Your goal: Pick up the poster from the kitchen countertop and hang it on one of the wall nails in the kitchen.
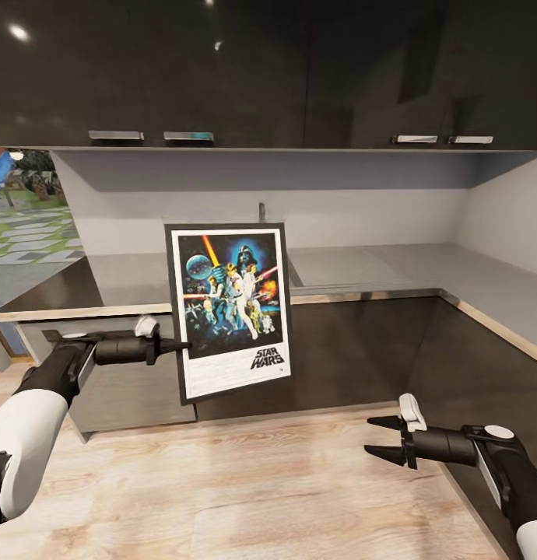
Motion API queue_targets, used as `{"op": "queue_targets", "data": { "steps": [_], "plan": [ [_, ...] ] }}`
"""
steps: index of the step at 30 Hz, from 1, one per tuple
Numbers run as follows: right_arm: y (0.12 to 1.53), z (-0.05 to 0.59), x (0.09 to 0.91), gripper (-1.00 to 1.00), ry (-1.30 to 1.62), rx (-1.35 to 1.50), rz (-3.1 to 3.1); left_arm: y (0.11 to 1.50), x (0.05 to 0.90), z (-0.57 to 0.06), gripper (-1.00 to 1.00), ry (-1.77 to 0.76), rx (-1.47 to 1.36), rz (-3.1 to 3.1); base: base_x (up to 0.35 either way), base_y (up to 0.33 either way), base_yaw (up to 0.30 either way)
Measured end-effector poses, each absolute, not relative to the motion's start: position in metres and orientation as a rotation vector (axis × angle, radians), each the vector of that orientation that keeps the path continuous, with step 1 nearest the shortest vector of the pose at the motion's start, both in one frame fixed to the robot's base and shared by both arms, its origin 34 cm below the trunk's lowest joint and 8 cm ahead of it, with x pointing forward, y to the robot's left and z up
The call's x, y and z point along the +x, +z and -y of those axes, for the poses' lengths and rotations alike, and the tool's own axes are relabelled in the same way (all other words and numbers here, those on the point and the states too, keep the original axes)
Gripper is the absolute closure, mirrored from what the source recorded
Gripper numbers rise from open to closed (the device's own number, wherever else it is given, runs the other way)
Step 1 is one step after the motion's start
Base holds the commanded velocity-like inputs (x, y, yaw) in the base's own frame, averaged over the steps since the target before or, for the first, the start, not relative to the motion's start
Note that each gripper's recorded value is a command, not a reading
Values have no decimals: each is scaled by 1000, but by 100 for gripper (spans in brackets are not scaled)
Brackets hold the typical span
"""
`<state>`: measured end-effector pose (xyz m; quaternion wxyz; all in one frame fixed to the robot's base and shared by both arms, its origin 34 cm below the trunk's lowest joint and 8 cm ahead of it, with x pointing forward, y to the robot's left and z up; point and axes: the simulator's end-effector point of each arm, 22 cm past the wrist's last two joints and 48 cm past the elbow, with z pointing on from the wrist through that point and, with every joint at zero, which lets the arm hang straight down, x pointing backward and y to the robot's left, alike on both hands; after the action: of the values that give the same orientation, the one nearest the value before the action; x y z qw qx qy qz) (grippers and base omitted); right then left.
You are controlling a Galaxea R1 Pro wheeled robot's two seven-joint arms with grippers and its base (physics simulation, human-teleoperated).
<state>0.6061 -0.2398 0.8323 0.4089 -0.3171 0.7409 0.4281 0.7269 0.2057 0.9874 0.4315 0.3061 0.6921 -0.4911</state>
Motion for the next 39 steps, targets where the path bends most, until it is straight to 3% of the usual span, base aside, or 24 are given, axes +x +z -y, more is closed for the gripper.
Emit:
{"op": "queue_targets", "data": {
  "steps": [39],
  "plan": [
    [820, 218, 594, -100, 1115, -889, -1893, 951, 700, -134, 100, -1256, 1019, -1716, 0, 0, 0]
  ]
}}
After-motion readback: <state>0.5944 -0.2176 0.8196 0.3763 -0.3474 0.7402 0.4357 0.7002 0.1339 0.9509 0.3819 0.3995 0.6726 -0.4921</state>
